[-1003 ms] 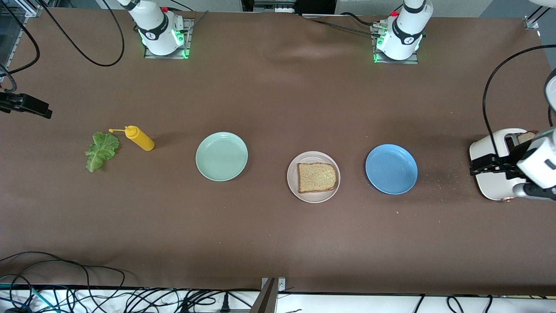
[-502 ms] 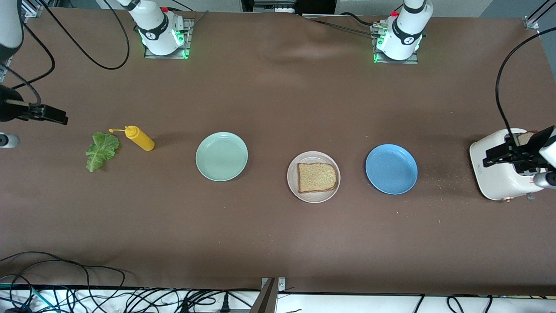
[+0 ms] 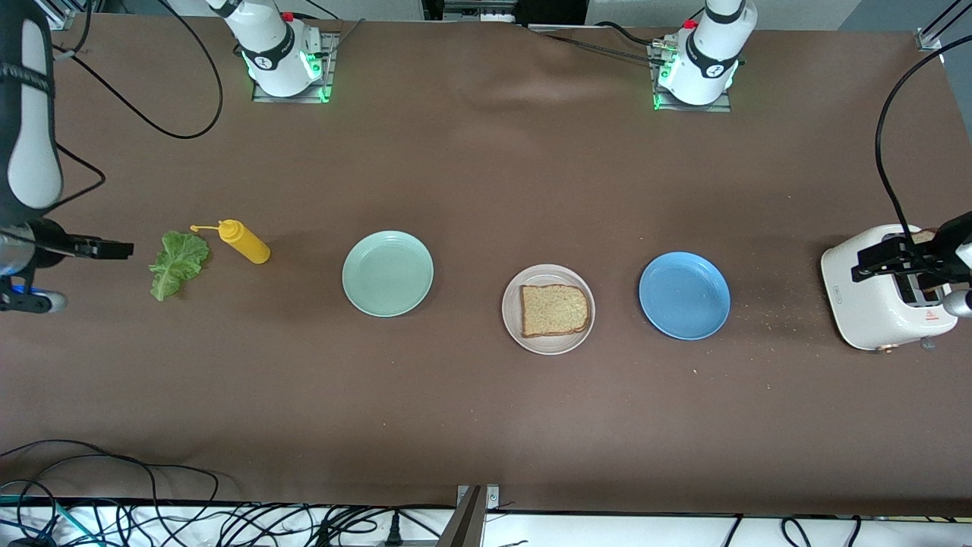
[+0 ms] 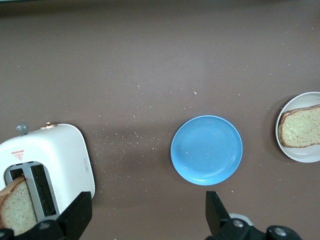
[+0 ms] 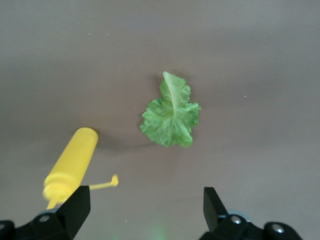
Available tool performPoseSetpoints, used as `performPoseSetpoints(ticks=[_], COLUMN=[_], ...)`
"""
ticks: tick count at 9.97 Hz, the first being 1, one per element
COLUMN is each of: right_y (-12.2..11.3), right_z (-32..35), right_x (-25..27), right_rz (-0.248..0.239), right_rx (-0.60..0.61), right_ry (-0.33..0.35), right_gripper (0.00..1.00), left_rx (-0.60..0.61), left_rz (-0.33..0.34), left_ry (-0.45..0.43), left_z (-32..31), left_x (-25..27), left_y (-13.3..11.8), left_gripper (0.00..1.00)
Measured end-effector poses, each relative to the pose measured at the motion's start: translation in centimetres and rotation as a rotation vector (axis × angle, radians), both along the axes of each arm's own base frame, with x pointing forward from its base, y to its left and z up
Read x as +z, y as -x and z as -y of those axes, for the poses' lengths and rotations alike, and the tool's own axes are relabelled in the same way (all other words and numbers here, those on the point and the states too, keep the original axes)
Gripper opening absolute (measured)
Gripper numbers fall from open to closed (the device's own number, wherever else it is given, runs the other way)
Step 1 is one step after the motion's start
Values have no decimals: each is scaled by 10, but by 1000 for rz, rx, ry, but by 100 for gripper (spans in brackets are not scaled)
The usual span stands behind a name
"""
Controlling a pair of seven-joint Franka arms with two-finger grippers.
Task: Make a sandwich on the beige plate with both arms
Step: 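Lower the right gripper onto the green lettuce leaf and grasp it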
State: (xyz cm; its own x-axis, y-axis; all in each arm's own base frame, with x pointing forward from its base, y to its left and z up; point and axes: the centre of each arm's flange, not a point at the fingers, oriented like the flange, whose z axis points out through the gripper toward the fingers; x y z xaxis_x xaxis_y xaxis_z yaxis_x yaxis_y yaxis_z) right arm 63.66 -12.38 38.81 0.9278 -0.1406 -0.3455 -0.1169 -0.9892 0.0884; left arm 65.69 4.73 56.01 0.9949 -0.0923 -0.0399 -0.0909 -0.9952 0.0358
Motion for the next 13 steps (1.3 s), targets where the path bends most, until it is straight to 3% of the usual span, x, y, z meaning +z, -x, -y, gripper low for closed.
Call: performPoseSetpoints(ticks=[3, 9, 13], right_y=[9, 58, 74], right_z=[8, 36, 38], right_x=[-74, -175, -211], right_rz=[15, 68, -3], right_rx=[28, 163, 286], right_ry=[-13, -21, 18], right_gripper=[100, 100, 100], left_rx=[-13, -16, -15], left_rz=[-51, -85, -87], left_ry=[7, 13, 15], left_z=[6, 8, 7], left_x=[-11, -25, -31], left_y=[4, 7, 9], left_gripper=[100, 100, 100])
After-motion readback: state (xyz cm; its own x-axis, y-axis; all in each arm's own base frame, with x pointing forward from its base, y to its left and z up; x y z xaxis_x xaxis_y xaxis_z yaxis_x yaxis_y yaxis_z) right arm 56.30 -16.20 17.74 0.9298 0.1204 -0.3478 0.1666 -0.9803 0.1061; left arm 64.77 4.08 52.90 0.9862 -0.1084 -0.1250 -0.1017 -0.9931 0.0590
